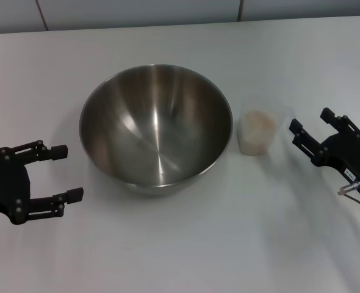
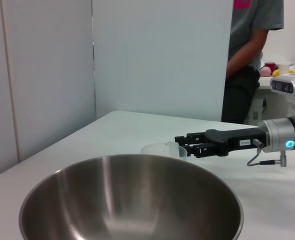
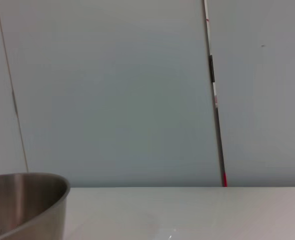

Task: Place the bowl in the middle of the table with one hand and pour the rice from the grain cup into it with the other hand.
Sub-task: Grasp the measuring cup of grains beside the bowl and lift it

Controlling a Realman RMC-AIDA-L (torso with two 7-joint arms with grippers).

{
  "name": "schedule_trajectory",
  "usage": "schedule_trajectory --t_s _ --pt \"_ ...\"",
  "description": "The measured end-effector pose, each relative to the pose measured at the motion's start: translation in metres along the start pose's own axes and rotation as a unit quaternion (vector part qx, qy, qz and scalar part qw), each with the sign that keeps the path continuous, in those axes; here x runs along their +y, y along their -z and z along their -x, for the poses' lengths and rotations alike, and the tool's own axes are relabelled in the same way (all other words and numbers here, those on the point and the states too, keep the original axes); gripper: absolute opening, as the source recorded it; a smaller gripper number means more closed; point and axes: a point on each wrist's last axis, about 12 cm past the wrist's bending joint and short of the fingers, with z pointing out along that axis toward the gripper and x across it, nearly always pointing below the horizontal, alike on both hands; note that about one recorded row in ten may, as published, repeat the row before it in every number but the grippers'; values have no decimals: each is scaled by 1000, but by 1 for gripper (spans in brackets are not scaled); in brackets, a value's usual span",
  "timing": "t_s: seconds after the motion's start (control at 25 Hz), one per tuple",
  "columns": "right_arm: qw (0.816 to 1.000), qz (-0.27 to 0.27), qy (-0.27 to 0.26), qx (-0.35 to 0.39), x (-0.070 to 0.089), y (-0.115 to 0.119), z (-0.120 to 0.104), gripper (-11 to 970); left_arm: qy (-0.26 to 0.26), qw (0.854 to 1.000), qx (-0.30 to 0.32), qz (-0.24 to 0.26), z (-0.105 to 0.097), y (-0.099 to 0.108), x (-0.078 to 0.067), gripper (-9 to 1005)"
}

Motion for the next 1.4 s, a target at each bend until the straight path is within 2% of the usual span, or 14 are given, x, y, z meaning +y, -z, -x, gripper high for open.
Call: schedule_trajectory --t_s 0.84,1.4 --pt "1000 6 6 16 1 -23 5 751 -2 1000 -1 2 1 -4 2 813" --pt "1000 9 9 19 2 -28 7 750 -3 1000 -3 2 1 -6 2 813"
